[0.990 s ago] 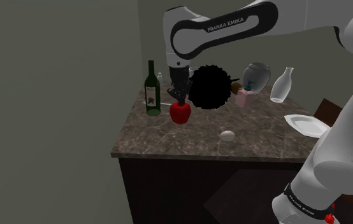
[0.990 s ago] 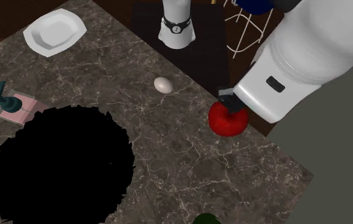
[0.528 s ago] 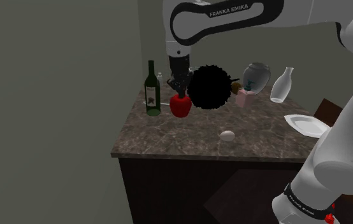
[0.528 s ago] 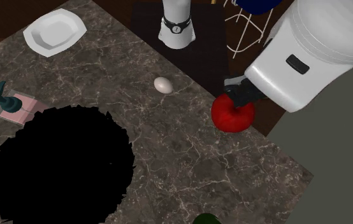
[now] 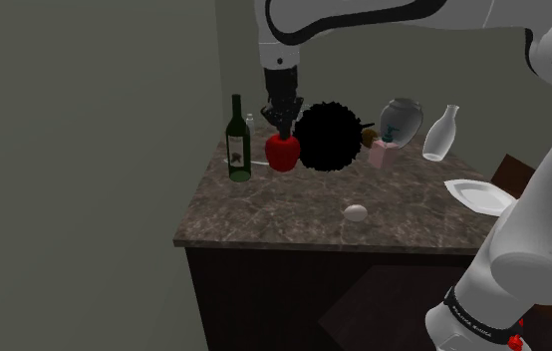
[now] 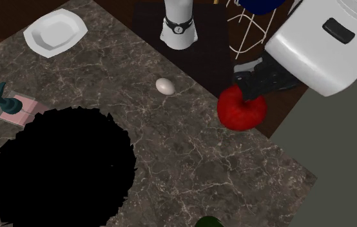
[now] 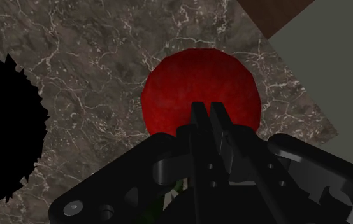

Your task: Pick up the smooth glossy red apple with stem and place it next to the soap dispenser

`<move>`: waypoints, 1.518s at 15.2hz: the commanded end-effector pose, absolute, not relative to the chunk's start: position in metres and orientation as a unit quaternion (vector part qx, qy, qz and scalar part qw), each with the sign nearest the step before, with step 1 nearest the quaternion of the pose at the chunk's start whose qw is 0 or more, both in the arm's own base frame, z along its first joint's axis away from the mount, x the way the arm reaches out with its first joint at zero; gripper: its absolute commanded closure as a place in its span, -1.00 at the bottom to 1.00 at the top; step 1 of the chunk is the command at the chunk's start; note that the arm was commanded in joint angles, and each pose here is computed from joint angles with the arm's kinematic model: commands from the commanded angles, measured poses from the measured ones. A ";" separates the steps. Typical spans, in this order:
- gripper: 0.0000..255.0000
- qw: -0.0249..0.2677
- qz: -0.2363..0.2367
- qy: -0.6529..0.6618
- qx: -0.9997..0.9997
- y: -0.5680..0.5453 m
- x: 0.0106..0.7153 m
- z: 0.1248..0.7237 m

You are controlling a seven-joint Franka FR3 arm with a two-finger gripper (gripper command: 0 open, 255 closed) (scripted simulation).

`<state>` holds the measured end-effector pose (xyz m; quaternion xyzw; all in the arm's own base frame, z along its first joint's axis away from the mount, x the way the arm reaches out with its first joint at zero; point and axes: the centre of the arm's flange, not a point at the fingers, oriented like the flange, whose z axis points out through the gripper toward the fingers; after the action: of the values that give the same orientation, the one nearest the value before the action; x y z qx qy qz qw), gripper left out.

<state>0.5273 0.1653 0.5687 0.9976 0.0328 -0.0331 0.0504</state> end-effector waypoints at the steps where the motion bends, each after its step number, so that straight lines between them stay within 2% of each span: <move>1: 1.00 0.050 -0.033 0.033 0.998 0.165 0.526 0.580; 15: 1.00 0.050 -0.033 0.033 0.998 0.165 0.526 0.651; 23: 1.00 0.050 -0.033 0.033 0.998 0.064 0.494 0.651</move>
<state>0.4969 0.0792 0.6534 0.9976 0.0322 -0.0334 0.0508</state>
